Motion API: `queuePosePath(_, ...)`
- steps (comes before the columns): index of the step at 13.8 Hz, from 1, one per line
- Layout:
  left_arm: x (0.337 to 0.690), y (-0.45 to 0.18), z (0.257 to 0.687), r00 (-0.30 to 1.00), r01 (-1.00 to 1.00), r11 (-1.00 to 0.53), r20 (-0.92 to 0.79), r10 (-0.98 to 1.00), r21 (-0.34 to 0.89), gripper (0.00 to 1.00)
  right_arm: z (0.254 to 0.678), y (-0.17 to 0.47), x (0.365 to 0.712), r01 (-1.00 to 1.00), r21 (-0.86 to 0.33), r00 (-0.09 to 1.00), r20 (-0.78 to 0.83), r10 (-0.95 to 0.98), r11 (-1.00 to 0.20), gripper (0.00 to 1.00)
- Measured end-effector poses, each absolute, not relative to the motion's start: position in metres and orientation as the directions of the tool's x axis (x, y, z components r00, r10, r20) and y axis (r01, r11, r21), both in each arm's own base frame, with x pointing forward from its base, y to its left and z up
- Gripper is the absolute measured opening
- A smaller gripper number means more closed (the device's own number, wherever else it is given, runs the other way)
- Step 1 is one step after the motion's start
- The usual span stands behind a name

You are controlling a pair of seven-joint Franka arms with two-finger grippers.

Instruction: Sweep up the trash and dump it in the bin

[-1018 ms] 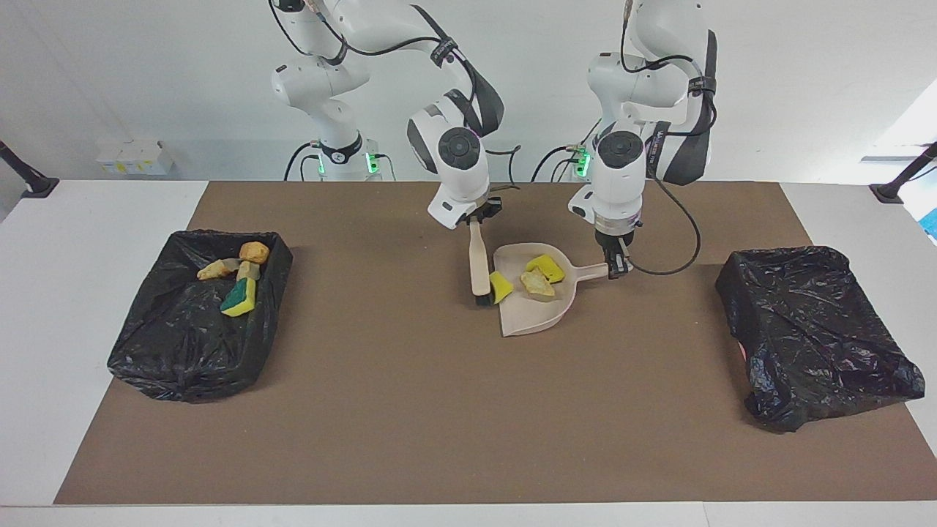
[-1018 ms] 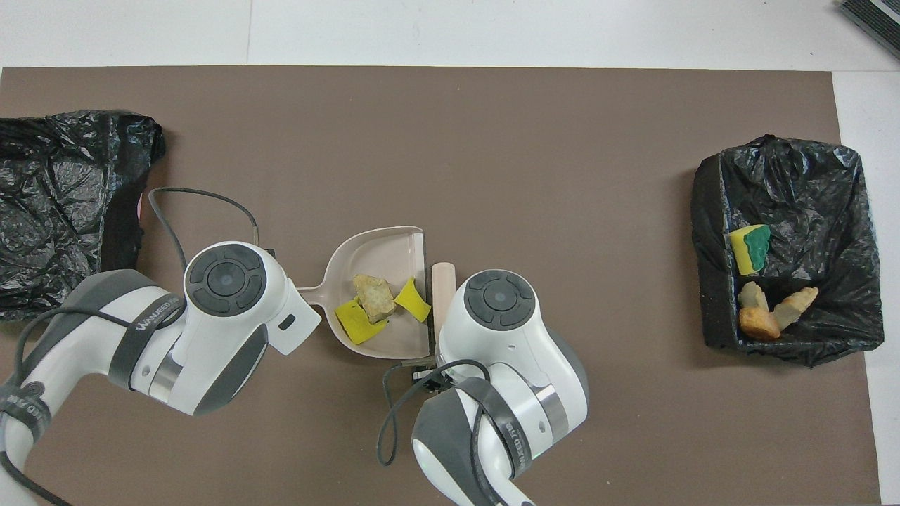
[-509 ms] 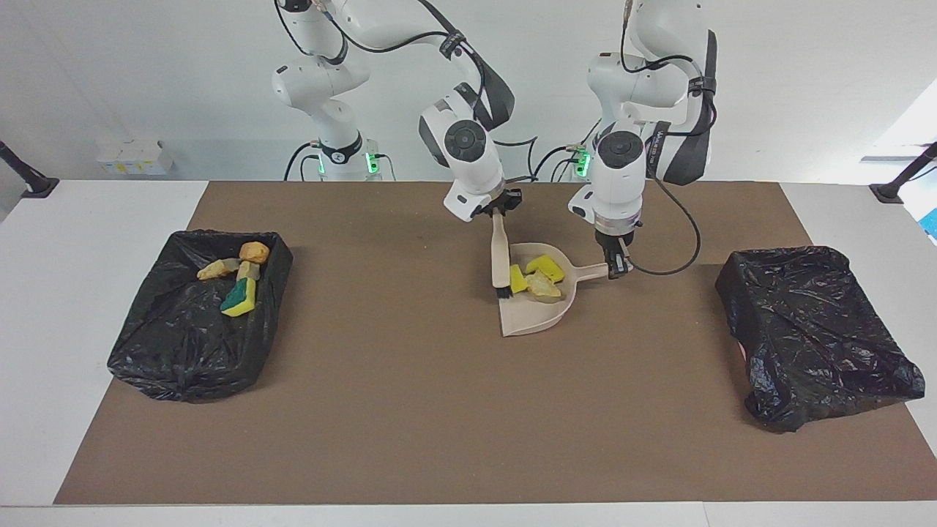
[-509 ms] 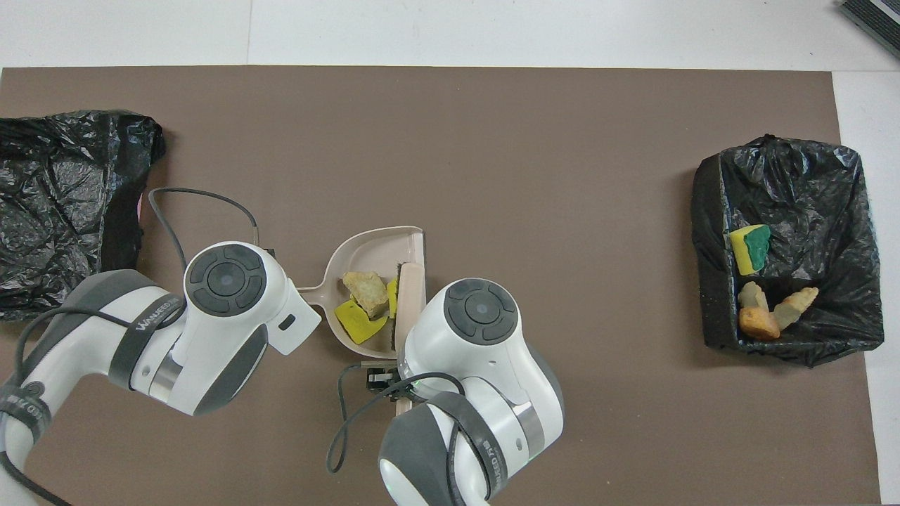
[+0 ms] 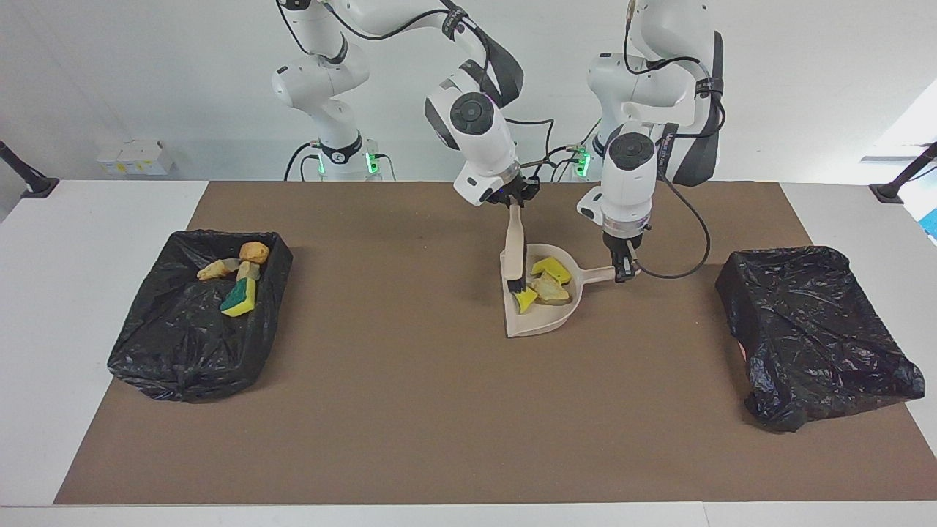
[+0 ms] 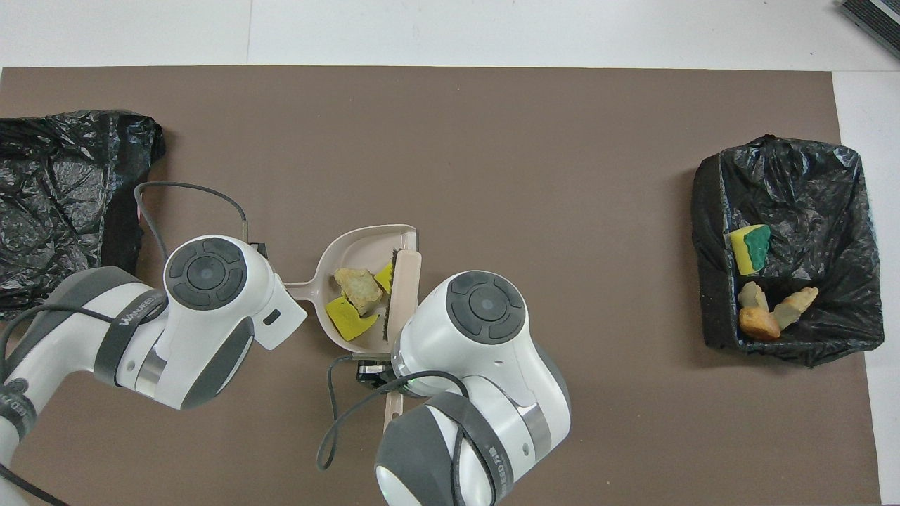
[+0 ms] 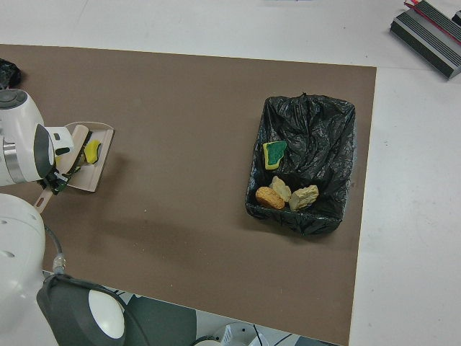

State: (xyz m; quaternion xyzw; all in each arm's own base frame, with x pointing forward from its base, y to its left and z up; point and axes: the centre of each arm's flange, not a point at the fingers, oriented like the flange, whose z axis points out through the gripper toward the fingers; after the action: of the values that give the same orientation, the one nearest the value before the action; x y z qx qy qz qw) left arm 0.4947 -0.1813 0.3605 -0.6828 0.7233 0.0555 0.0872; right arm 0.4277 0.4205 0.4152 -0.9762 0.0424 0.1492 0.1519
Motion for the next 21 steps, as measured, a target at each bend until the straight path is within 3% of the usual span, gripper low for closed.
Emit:
queuePosePath(3,0.495,-0.181,0.361,-0.057,-0.997,0.066,-0.200,-0.978,-0.042,0.32,0.419,0.420,0.428,-0.123,-0.273,0.950,-0.309,-0.033,-0.954,0.26)
queuePosePath(9,0.521,-0.159,0.392,-0.094,-0.989,0.113,-0.186,-0.978,-0.096,0.32,0.419,0.401,0.408,0.026,-0.077,0.953,-0.298,0.048,-0.997,0.26)
queuePosePath(13,0.537,-0.124,0.430,-0.075,-0.990,0.096,-0.185,-0.980,-0.107,0.32,0.388,0.426,0.360,0.071,0.027,0.949,-0.308,0.060,-0.997,0.26)
queuePosePath(17,0.546,-0.086,0.480,-0.063,-0.986,0.090,-0.185,-0.981,-0.141,0.32,0.352,0.454,0.322,0.057,0.050,0.960,-0.279,0.041,-0.997,0.26)
queuePosePath(21,0.549,-0.051,0.517,-0.043,-0.988,0.069,-0.190,-0.981,-0.135,0.32,0.334,0.452,0.314,0.059,0.062,0.959,-0.282,0.039,-0.996,0.26)
